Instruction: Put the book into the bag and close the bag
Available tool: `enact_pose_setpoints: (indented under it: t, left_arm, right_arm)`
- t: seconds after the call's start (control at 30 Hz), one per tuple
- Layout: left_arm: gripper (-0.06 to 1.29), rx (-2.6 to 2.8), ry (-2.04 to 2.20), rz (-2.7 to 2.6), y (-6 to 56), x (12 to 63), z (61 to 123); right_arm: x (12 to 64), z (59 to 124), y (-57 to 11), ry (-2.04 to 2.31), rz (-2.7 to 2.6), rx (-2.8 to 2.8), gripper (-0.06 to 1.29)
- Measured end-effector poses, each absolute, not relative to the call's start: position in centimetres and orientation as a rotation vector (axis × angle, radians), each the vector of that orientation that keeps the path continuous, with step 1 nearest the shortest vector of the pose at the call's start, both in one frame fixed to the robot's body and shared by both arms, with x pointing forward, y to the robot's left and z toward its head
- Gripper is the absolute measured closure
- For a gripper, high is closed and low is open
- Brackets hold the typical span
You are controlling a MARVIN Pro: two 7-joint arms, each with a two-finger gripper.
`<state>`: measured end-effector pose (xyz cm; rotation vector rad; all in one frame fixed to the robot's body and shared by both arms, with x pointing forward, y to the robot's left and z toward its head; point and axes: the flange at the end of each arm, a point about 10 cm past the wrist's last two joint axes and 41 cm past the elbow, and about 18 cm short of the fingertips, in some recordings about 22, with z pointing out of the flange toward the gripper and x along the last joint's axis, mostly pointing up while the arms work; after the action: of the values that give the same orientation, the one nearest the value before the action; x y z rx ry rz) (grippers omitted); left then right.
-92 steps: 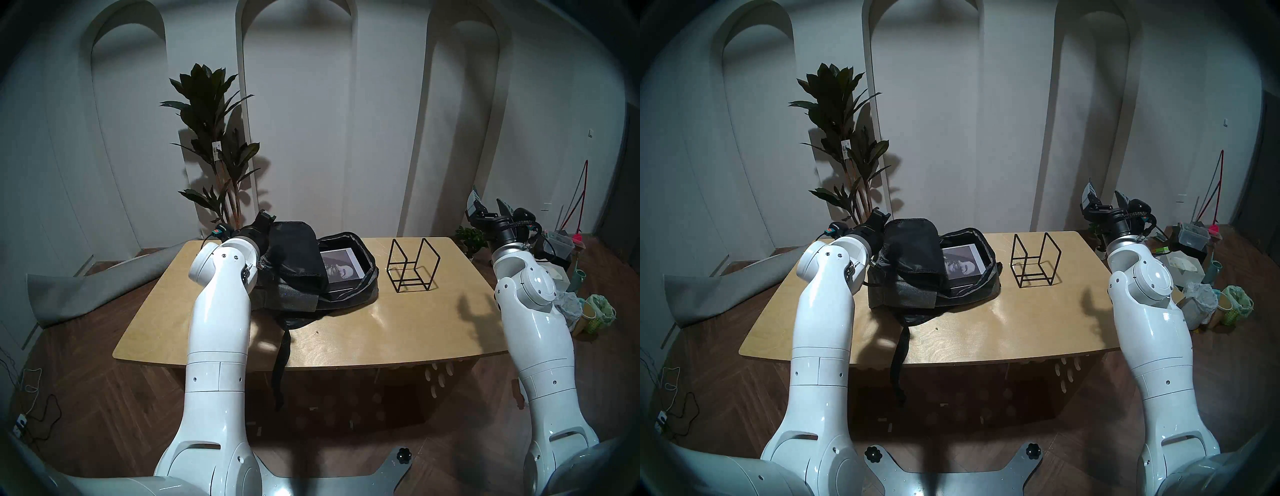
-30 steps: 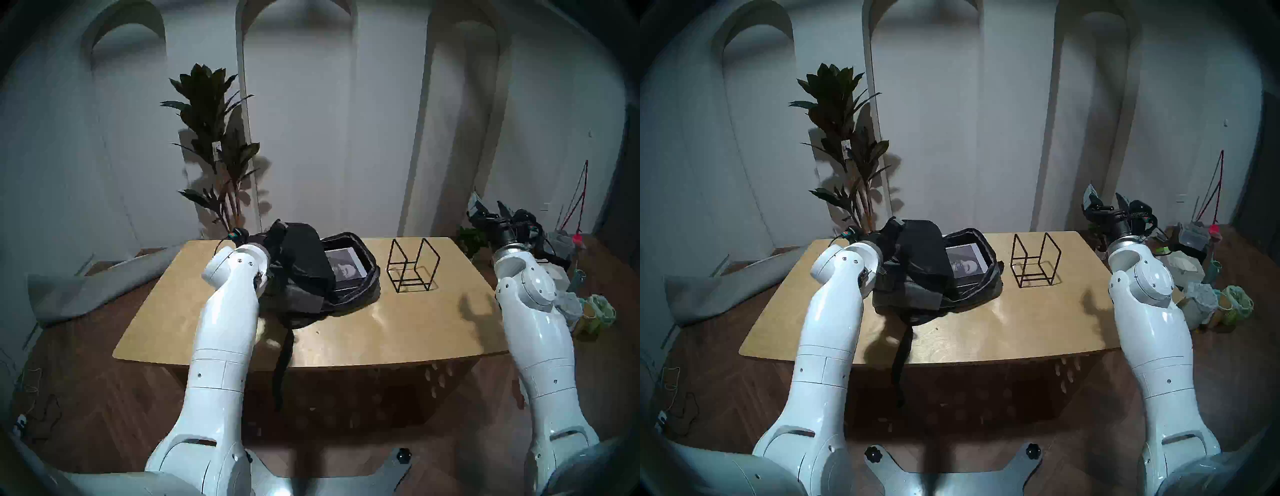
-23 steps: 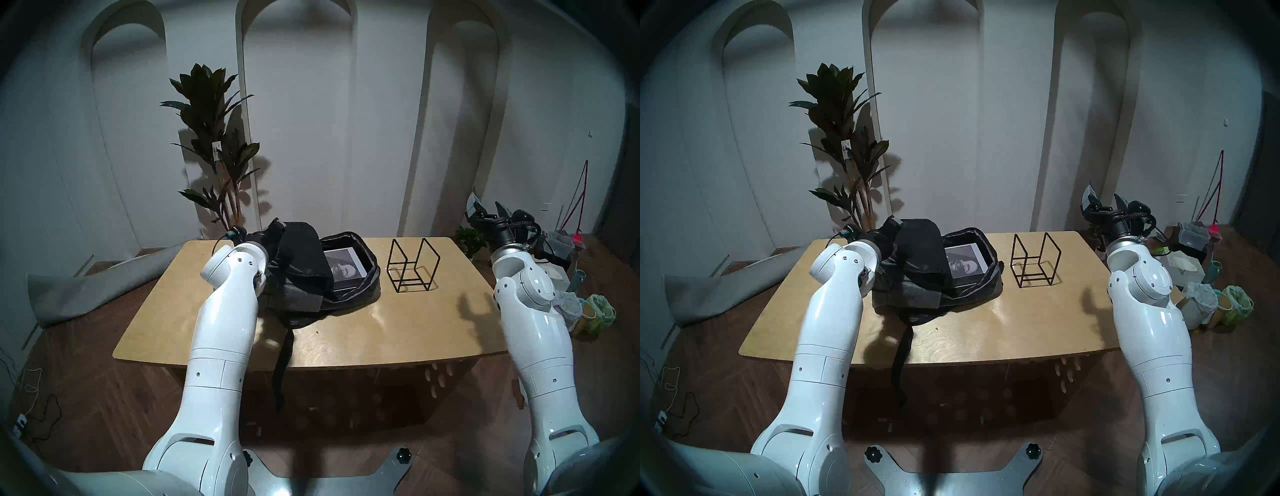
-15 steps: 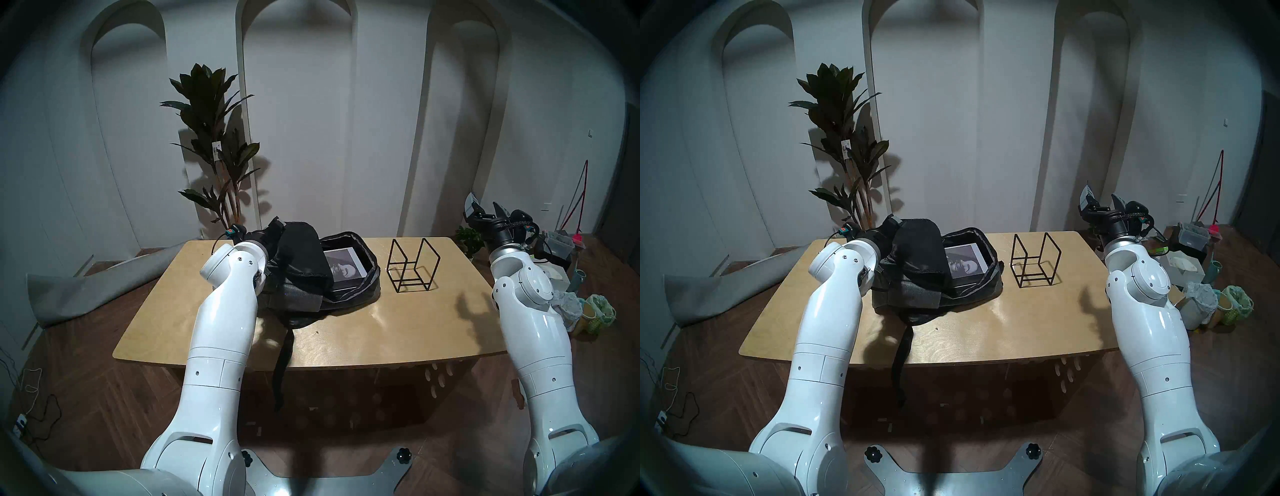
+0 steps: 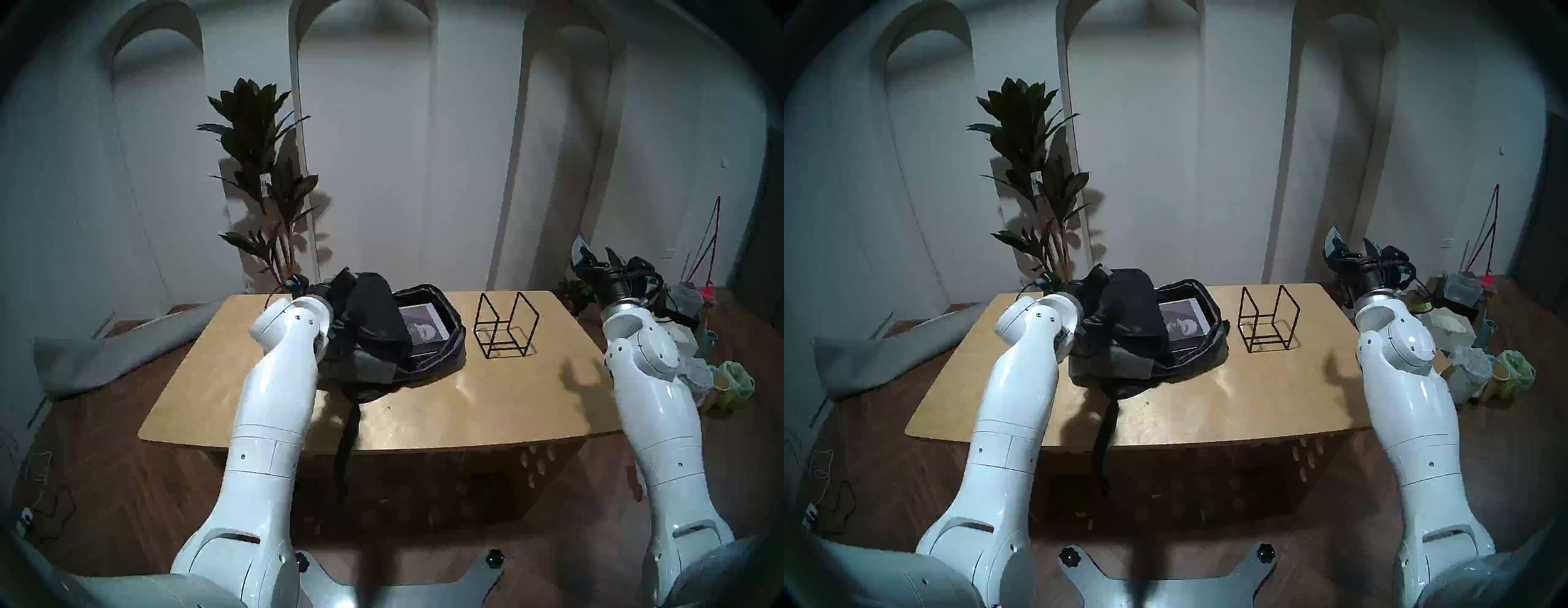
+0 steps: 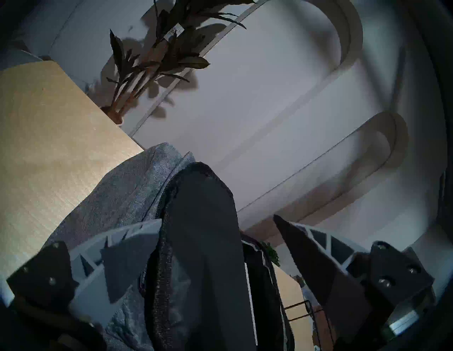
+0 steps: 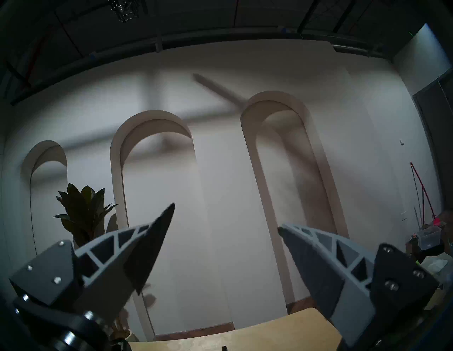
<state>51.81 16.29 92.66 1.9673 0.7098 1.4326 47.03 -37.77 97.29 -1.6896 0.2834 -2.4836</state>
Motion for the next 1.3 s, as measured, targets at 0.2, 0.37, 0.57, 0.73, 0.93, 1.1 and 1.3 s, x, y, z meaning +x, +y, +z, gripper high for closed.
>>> enact_pose_setpoints:
  t: [0.2,0.37,0.57,0.73,0.93,1.1,1.3]
  left_arm:
    - [0.0,1.986,0.678,1.423,15.9,51.9,92.9]
    - [0.21,2.015,0.654,1.406,15.6,52.1,92.5]
    - [0.62,2.054,0.625,1.381,15.3,52.4,92.0]
    - [0.75,2.072,0.609,1.377,15.2,52.5,92.0]
    - [0.77,2.114,0.573,1.377,15.2,52.7,92.0]
    - [0.82,2.153,0.531,1.375,15.0,52.7,92.1]
    - [0.98,2.19,0.489,1.361,14.8,52.7,92.0]
  right_arm:
    - [47.0,97.3,-37.9,0.29,-2.479,-1.686,0.02]
    - [47.1,97.3,-38.0,0.298,-2.475,-1.684,0.02]
    - [47.1,97.3,-38.3,0.316,-2.464,-1.682,0.02]
    - [47.1,97.4,-38.4,0.328,-2.458,-1.68,0.02]
    - [47.1,97.3,-38.7,0.343,-2.448,-1.678,0.02]
    - [47.2,97.1,-38.8,0.352,-2.437,-1.674,0.02]
    - [47.3,96.7,-39.1,0.363,-2.427,-1.673,0.02]
